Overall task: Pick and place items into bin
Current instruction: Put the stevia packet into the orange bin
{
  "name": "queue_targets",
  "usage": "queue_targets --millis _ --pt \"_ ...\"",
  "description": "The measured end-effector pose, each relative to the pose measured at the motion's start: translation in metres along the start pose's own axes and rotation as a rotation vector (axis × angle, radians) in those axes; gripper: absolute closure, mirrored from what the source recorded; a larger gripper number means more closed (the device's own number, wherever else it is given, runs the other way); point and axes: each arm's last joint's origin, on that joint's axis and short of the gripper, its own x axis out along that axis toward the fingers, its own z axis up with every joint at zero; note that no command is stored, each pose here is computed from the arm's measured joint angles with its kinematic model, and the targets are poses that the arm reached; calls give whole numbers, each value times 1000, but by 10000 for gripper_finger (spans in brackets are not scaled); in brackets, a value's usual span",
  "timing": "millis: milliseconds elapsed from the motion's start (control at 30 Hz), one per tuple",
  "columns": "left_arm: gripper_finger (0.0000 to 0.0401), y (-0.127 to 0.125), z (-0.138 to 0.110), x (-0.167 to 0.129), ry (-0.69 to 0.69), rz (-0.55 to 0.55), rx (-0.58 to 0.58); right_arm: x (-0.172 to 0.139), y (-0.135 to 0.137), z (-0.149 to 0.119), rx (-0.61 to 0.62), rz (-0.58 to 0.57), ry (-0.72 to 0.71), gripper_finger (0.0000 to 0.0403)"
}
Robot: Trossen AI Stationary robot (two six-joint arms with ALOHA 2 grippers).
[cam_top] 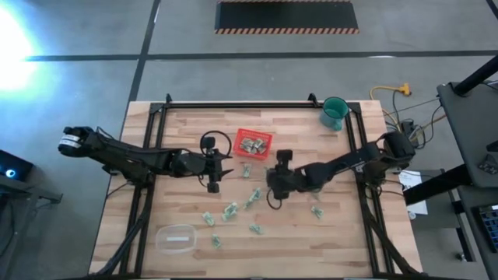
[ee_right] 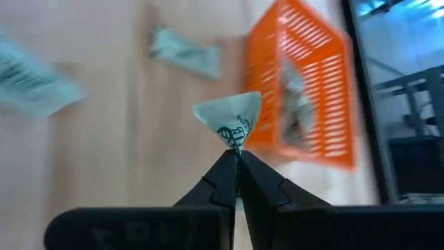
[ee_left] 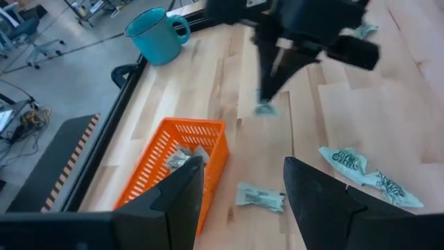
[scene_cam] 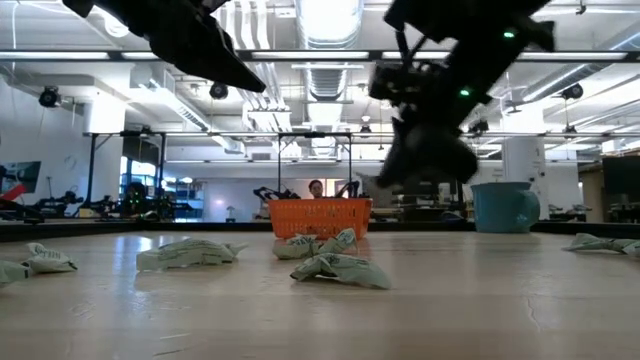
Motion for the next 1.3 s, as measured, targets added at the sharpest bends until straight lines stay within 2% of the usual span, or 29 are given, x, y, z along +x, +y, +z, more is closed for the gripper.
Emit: queue_targets --millis 300,633,933,1067,1300 --pt "218 -8 -4 -1 1 -26 -42 26 -55 10 -5 -76 18 394" --pt "218 -15 -6 -4 4 -51 -122 58 -113 0 72 62 -97 394" --pt "218 -24 -7 -4 16 -80 -175 65 -128 -6 116 155 -137 389" --pt "218 -31 -12 4 50 -97 -158 65 -127 -6 120 159 -139 362" --pt "218 -41 -20 20 115 -130 -129 65 -128 -5 124 151 -152 282"
